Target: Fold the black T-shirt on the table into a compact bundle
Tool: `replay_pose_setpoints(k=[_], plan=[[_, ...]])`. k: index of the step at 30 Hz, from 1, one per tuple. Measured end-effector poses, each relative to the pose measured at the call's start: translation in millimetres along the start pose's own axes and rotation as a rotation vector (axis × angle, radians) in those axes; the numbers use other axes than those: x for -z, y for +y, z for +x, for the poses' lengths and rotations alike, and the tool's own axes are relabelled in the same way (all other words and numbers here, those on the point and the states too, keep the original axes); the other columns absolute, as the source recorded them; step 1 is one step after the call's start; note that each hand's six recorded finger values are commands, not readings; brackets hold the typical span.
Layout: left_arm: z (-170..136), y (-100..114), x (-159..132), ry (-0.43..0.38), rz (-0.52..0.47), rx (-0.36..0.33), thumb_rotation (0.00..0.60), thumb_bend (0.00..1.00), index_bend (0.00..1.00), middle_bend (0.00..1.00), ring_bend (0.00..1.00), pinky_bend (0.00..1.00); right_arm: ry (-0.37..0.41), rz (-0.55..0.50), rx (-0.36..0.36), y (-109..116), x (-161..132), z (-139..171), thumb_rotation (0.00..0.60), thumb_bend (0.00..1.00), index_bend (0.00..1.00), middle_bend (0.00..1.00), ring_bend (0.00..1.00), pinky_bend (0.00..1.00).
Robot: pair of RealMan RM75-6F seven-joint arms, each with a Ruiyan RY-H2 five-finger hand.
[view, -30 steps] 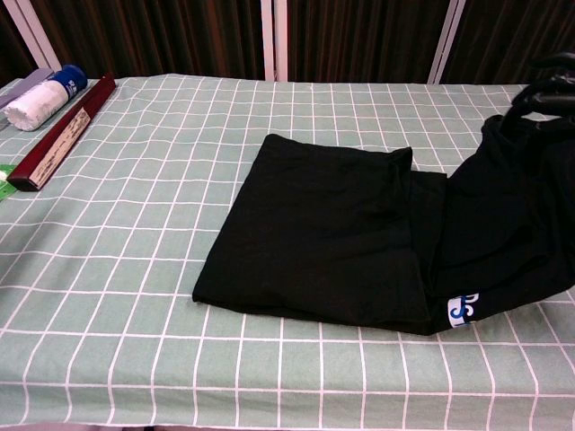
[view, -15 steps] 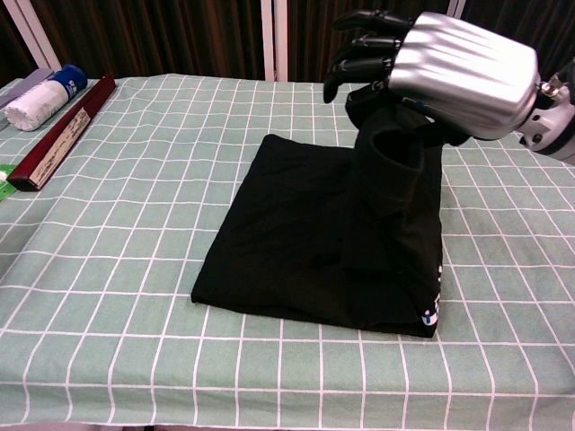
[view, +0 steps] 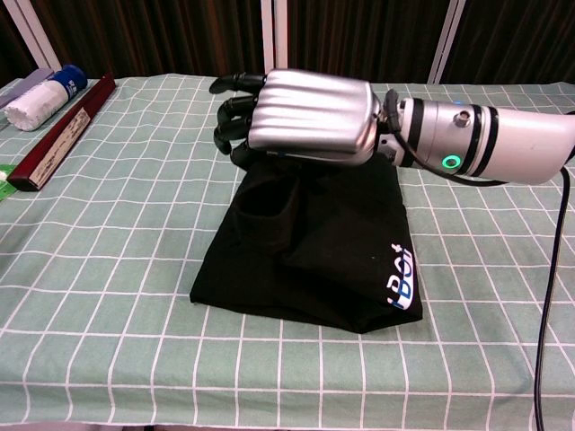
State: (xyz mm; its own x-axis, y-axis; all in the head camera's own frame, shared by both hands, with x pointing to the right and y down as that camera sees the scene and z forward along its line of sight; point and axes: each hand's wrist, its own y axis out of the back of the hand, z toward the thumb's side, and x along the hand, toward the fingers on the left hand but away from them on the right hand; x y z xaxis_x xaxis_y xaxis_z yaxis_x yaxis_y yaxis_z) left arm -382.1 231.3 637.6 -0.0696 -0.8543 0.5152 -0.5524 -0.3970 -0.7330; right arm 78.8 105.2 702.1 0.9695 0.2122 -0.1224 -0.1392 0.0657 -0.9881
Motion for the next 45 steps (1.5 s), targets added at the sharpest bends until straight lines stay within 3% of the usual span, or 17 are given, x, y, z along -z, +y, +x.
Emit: replay_pose_setpoints(k=[4,6,9,16,21,24,27,31,36,45], plan=[[-4,0,3,0.003,-0.003,-0.001,0.283,0.45,0.13,0.17,0.22,0.30,0.021,0.006,-0.085,-23,-14,-11,0.600,0.49,0.43,0.28,0.17,0.08],[-5,0,4,0.004,-0.005,-0.002,0.284,0.45,0.13,0.17,0.22,0.30,0.018,0.009,-0.133,-35,-19,-13,0.600,0.32,0.23,0.19,0.08,0.02],[-6,1,5,0.001,-0.007,-0.004,0.281,0.45,0.13,0.17,0.22,0.30,-0.017,0.011,-0.178,-46,-20,-13,0.600,0.20,0.04,0.10,0.00,0.00],[-6,5,1,-0.015,0.001,-0.014,0.287,0.45,0.13,0.17,0.22,0.30,-0.125,-0.030,-0.097,-25,-4,-5,0.600,0.18,0.00,0.06,0.00,0.00],[-6,10,-2,-0.025,0.008,-0.026,0.281,0.45,0.13,0.17,0.22,0.30,-0.205,-0.100,-0.029,-1,9,18,0.600,0.44,0.01,0.11,0.02,0.04],[-6,12,-3,-0.026,0.013,-0.029,0.283,0.45,0.13,0.17,0.22,0.30,-0.259,-0.188,-0.029,9,9,41,0.600,0.62,0.06,0.15,0.07,0.15],[-5,10,-3,-0.026,0.012,-0.023,0.286,0.45,0.13,0.17,0.22,0.30,-0.318,-0.315,-0.051,16,1,66,0.600,0.73,0.06,0.16,0.07,0.19],[-2,7,-7,-0.030,0.017,-0.010,0.285,0.45,0.13,0.17,0.22,0.30,-0.394,-0.546,-0.099,18,-19,95,0.600,0.78,0.06,0.16,0.07,0.19],[-2,4,-11,-0.037,0.025,-0.001,0.286,0.45,0.13,0.17,0.22,0.30,-0.418,-0.799,-0.146,4,-44,111,0.600,0.81,0.06,0.15,0.07,0.19],[-4,5,-8,-0.022,0.026,-0.002,0.288,0.45,0.13,0.17,0.22,0.30,-0.397,-0.989,-0.206,-38,-87,109,0.600,0.90,0.06,0.14,0.07,0.19]])
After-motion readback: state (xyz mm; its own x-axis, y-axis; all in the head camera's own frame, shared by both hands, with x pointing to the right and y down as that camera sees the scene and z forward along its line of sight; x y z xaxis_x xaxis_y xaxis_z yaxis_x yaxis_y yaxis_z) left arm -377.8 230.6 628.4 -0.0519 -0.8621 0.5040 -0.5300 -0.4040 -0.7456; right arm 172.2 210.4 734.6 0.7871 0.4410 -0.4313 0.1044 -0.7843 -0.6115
